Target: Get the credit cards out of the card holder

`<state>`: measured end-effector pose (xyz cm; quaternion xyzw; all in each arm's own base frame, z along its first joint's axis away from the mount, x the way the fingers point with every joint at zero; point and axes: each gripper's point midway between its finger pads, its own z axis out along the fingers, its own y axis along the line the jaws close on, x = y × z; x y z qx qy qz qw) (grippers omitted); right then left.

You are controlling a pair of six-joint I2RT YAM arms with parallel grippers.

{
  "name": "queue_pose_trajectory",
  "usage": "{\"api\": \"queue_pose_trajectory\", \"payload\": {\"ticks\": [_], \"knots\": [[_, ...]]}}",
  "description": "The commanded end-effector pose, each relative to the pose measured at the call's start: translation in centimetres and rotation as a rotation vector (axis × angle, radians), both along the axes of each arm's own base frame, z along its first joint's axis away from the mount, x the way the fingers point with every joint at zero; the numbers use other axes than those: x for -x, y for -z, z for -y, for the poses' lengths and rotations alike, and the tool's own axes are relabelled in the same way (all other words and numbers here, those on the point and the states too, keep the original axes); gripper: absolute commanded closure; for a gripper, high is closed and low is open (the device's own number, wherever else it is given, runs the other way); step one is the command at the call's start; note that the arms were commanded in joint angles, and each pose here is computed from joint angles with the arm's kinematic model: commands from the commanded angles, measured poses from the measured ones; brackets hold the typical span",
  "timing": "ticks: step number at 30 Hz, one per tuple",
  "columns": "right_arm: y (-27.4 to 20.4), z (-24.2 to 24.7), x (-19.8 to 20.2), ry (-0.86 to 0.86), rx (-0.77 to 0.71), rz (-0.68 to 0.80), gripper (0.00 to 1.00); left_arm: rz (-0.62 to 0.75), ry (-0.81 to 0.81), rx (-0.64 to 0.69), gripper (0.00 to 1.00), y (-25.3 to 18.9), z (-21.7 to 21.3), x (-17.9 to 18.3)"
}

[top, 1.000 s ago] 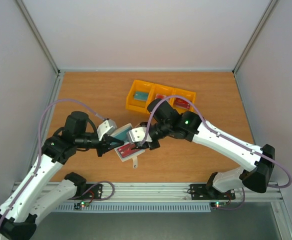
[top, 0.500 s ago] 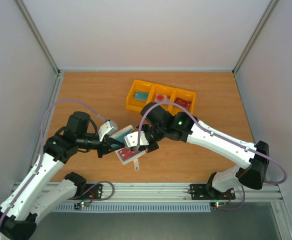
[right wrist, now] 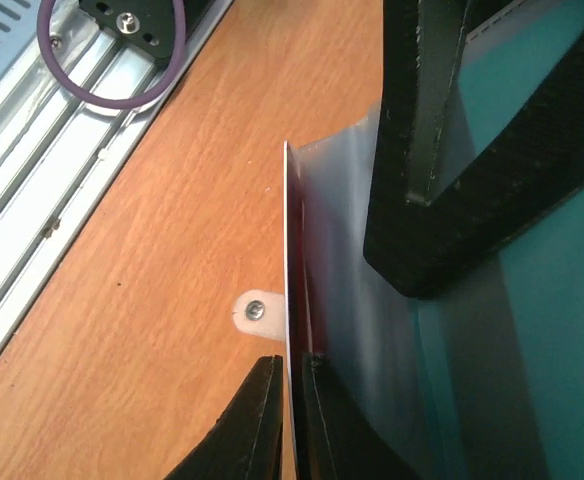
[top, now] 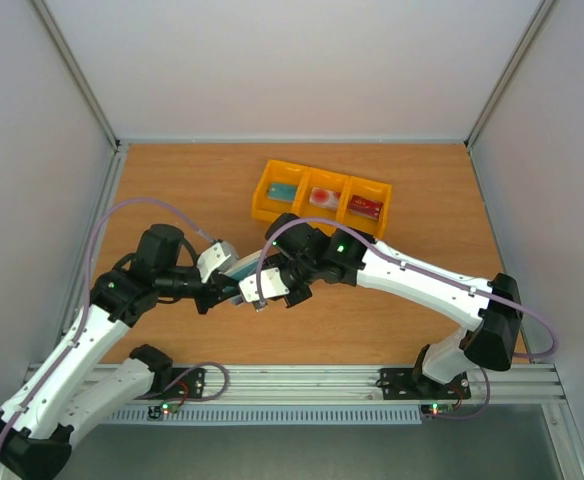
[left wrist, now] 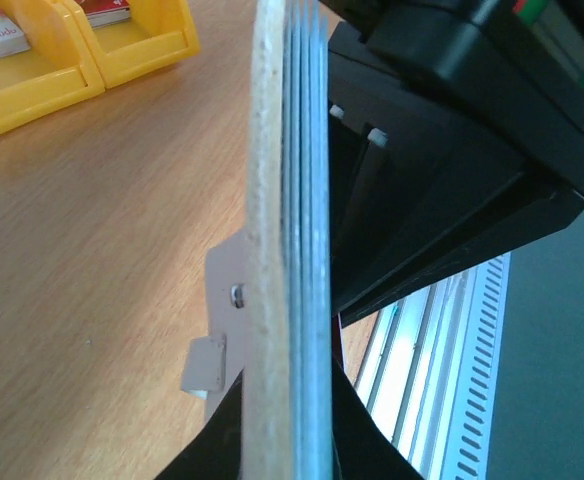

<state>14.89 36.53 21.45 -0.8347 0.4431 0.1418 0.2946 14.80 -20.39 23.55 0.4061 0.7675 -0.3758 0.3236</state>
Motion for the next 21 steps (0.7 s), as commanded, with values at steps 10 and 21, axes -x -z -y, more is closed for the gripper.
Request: {"api": "queue_pose_trajectory", "payload": {"ticks": [10, 21], "knots": [[-0.5, -0.4, 1.2, 0.013, -0.016, -0.073, 0.99, 0.157, 0.074, 0.01, 1.0, -0.5, 0.4, 0.2], [-3.2, -0.8, 0.4, 0.049, -0.102, -0.021, 0.99, 0.169, 0.133, -0.103, 1.0, 2.8, 0.0, 1.1]]}}
